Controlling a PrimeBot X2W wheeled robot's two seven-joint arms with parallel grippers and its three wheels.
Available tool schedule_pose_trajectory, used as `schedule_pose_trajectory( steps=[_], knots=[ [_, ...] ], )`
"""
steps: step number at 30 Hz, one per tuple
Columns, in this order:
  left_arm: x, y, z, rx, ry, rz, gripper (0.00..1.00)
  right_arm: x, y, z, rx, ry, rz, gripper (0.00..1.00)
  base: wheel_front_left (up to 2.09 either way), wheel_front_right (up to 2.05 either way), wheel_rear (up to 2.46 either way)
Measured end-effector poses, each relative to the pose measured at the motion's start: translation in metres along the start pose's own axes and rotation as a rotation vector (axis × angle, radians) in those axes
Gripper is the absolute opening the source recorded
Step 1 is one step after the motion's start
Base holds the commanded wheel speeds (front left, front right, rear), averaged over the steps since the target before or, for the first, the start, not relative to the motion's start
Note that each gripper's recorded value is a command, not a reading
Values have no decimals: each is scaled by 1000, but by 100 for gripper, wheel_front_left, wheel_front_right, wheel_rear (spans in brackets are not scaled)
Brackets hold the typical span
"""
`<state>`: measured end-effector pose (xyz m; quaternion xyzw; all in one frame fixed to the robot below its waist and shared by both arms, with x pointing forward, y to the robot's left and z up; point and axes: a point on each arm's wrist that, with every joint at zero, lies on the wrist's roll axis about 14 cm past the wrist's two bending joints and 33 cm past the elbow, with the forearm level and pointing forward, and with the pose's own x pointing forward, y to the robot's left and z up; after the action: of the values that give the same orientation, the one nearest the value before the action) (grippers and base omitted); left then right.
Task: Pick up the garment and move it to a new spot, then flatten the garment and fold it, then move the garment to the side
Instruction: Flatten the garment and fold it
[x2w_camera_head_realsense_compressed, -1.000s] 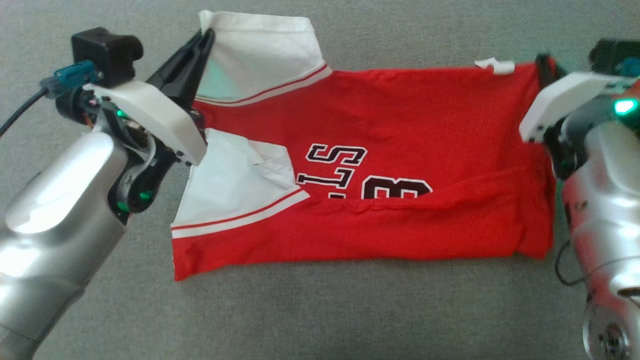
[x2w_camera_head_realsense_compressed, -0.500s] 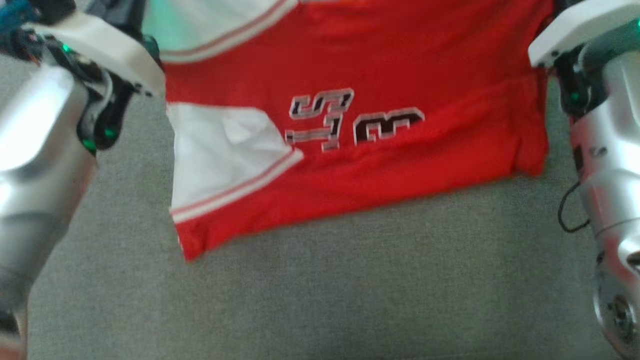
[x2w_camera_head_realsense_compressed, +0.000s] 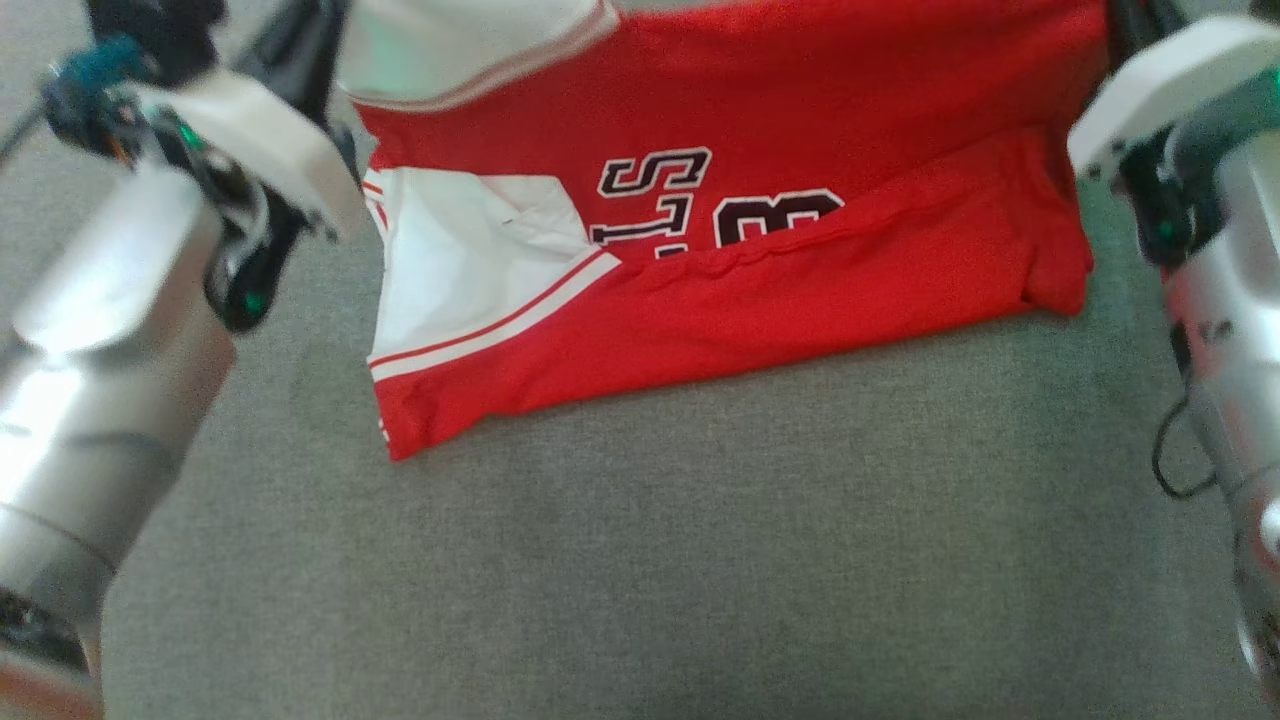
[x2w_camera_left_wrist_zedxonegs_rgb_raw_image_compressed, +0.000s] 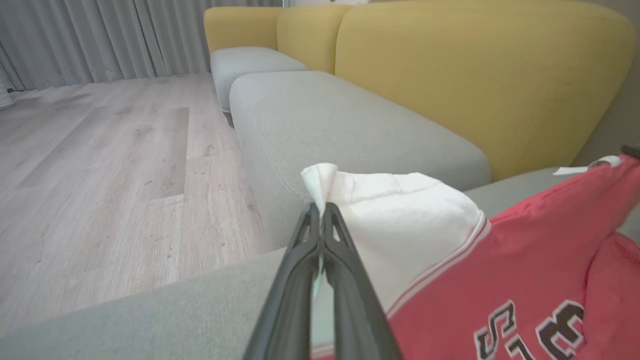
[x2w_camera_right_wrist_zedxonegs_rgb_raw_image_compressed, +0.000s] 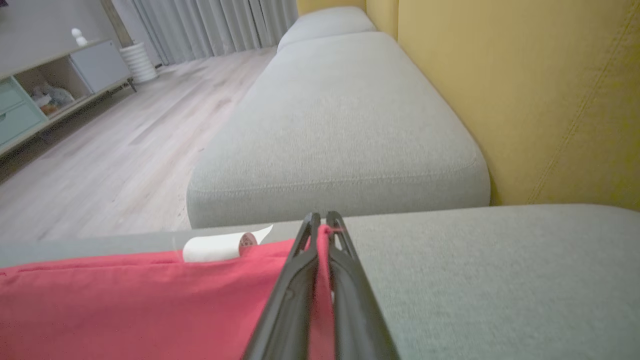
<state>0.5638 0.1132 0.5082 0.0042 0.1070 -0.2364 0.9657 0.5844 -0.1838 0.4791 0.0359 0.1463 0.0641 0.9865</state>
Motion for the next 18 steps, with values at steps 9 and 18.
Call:
schedule_pose_trajectory(
  steps=[9, 18],
  knots=[
    [-66, -26, -63, 11, 247, -98, 0, -37, -9, -58, -42, 224, 15, 0, 0, 0, 0],
    [-116, -48, -108, 35, 503, -199, 0, -64, -20, -89, -100, 417, 45, 0, 0, 0, 0]
  ],
)
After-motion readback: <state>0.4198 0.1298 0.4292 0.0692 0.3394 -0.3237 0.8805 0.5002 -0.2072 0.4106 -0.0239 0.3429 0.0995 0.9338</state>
